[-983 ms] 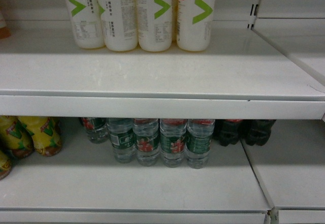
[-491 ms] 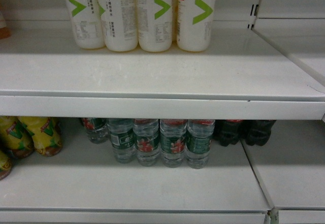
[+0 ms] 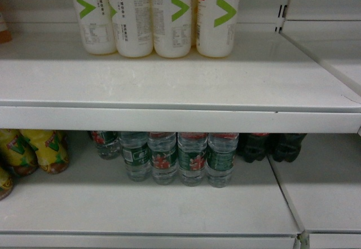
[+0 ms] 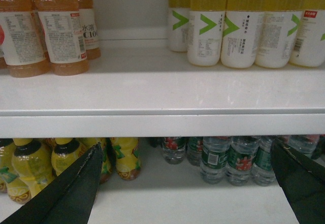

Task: Move water from second to third shelf

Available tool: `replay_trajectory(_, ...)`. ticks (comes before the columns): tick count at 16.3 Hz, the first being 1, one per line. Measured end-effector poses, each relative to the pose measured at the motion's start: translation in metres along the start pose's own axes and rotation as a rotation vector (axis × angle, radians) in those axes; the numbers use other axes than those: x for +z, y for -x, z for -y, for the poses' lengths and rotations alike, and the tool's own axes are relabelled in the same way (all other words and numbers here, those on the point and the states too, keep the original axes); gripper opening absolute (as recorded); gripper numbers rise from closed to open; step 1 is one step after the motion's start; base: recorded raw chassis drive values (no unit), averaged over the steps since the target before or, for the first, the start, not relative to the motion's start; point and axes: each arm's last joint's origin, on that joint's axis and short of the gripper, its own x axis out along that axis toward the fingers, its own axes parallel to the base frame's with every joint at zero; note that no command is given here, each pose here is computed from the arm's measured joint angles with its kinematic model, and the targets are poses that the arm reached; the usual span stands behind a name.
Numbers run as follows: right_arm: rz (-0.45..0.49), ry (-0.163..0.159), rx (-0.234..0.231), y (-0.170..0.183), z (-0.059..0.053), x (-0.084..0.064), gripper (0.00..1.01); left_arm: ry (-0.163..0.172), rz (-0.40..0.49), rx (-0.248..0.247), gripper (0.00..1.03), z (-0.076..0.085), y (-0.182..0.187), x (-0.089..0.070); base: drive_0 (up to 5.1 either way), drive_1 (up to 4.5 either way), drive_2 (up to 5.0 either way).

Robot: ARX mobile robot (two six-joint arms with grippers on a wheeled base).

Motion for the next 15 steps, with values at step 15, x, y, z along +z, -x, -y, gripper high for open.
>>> replay_trajectory(15, -0.001, 0.001, -0.010, 0.0000, 0.0010, -0.0001, 0.44, 0.000, 0.001, 0.000, 0.98, 0.0000, 0.0000, 0.0001, -4.1, 2.03, 2.0)
